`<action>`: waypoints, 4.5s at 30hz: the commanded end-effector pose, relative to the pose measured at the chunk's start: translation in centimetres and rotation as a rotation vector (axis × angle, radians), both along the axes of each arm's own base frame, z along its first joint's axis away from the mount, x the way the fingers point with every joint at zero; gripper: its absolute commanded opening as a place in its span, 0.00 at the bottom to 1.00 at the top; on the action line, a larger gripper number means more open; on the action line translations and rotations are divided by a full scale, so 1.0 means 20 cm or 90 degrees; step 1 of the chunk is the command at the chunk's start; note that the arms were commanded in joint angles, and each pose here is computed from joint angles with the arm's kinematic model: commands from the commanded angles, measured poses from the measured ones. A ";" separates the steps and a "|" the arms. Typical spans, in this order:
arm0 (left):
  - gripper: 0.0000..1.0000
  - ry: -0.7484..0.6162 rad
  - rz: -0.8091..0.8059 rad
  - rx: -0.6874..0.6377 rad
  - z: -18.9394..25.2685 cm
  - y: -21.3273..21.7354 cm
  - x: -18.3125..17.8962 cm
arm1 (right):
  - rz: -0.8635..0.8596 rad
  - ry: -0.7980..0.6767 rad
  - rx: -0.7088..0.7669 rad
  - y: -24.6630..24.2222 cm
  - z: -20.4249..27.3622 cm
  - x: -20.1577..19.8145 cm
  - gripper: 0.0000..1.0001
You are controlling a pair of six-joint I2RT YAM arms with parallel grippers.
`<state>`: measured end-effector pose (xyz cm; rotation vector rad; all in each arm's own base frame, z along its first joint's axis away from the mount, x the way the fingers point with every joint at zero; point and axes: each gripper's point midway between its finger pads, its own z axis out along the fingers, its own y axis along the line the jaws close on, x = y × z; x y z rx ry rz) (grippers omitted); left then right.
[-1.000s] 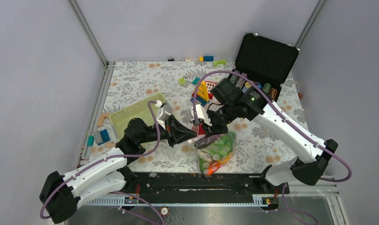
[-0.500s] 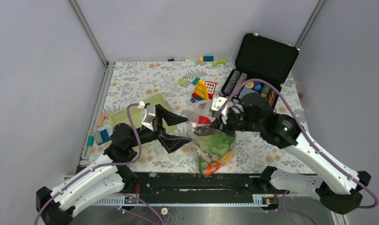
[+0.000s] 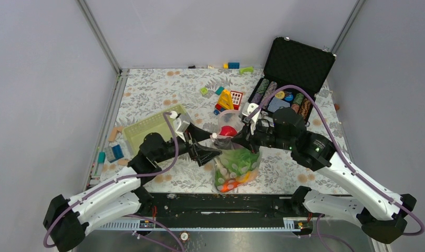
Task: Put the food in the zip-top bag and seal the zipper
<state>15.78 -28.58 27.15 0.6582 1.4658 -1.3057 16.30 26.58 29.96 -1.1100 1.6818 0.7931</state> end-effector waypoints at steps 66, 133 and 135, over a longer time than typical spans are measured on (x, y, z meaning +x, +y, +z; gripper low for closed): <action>0.00 -0.247 -0.080 -0.003 0.36 -0.06 -0.06 | 0.276 -0.055 -0.019 0.27 0.28 -0.09 0.65; 0.07 -0.282 -0.116 -0.009 0.40 -0.11 -0.09 | 0.326 0.019 -0.015 0.29 0.31 -0.18 0.00; 0.00 -0.290 -0.137 -0.019 0.41 -0.11 -0.13 | 0.316 0.023 -0.027 0.29 0.29 -0.17 0.00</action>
